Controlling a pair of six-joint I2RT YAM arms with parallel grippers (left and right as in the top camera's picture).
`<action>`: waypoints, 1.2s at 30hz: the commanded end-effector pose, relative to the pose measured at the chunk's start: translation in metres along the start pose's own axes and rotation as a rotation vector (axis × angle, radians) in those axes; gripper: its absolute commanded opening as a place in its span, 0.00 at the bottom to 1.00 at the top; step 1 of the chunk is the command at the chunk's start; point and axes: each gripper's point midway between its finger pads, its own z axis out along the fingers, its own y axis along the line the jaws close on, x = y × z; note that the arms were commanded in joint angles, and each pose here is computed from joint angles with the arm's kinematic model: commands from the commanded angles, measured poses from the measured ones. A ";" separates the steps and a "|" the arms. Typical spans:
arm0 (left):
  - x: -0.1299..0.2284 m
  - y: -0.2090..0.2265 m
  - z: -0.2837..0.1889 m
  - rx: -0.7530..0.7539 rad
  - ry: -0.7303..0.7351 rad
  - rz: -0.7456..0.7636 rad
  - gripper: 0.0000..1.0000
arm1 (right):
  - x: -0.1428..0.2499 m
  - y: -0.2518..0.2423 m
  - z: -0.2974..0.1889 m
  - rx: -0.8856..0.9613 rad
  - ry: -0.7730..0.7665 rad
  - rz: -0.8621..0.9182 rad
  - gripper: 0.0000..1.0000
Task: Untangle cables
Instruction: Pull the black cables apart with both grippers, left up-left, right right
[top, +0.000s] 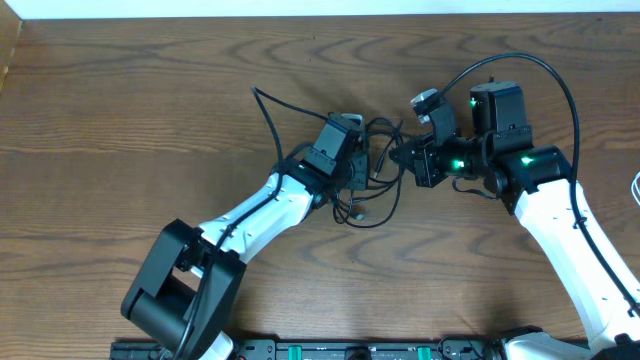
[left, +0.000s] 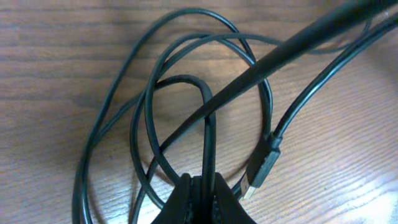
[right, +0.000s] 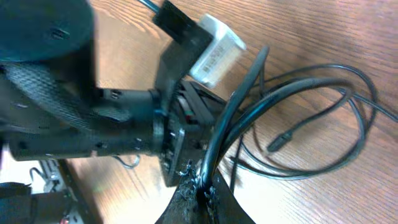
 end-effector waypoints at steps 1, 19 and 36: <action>-0.029 0.018 -0.021 -0.035 -0.076 -0.042 0.07 | 0.002 -0.034 -0.008 0.211 0.006 0.065 0.01; -0.098 0.078 -0.213 -0.053 -0.438 -0.212 0.08 | 0.047 -0.157 -0.108 1.126 -0.061 0.483 0.01; -0.104 0.125 -0.221 -0.261 -0.526 -0.375 0.08 | 0.093 -0.202 -0.184 1.364 -0.131 0.838 0.03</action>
